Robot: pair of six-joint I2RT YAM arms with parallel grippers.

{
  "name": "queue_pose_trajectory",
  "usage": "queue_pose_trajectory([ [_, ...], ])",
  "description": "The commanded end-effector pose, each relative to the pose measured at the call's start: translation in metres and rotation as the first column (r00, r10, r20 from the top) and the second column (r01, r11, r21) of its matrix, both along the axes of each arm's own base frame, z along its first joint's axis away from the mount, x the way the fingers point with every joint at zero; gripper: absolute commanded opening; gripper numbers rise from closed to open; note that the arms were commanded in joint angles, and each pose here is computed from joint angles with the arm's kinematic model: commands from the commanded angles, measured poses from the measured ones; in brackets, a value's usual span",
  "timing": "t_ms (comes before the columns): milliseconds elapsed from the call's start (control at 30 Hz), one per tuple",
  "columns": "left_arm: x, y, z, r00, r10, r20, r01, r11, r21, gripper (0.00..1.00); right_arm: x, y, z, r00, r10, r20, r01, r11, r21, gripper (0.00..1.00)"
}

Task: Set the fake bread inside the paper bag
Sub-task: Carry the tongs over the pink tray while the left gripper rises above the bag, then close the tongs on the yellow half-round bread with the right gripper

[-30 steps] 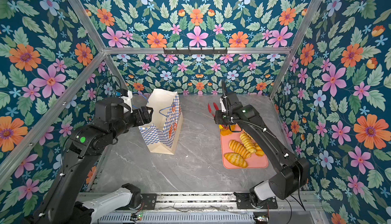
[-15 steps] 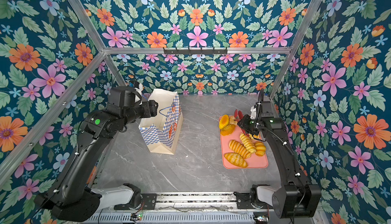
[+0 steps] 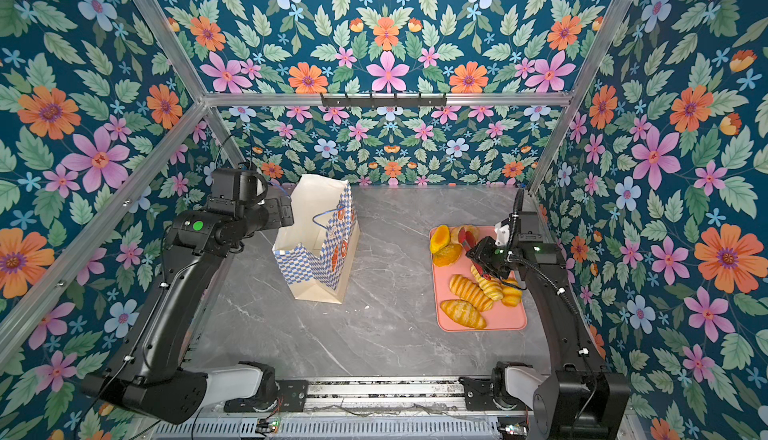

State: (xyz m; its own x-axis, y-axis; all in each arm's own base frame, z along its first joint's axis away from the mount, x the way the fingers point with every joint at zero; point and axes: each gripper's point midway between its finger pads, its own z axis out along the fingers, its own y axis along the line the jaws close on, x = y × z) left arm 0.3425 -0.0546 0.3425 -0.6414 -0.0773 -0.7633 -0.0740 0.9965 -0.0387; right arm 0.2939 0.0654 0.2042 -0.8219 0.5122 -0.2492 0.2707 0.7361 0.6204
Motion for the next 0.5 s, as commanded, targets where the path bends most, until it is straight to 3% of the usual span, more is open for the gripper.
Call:
queue_pose_trajectory([
  [0,0.007,-0.007,-0.01,0.999,-0.047,-0.009,0.047,0.999,-0.024,0.97,0.0,0.003,-0.002,1.0,-0.002,-0.006,0.002,1.0,0.025,0.43],
  [467,0.012,-0.008,-0.046,0.996,-0.071,-0.048,0.068,0.996,-0.053,0.69,-0.004,0.007,-0.033,0.997,-0.007,-0.08,0.012,0.998,0.058,0.47],
])
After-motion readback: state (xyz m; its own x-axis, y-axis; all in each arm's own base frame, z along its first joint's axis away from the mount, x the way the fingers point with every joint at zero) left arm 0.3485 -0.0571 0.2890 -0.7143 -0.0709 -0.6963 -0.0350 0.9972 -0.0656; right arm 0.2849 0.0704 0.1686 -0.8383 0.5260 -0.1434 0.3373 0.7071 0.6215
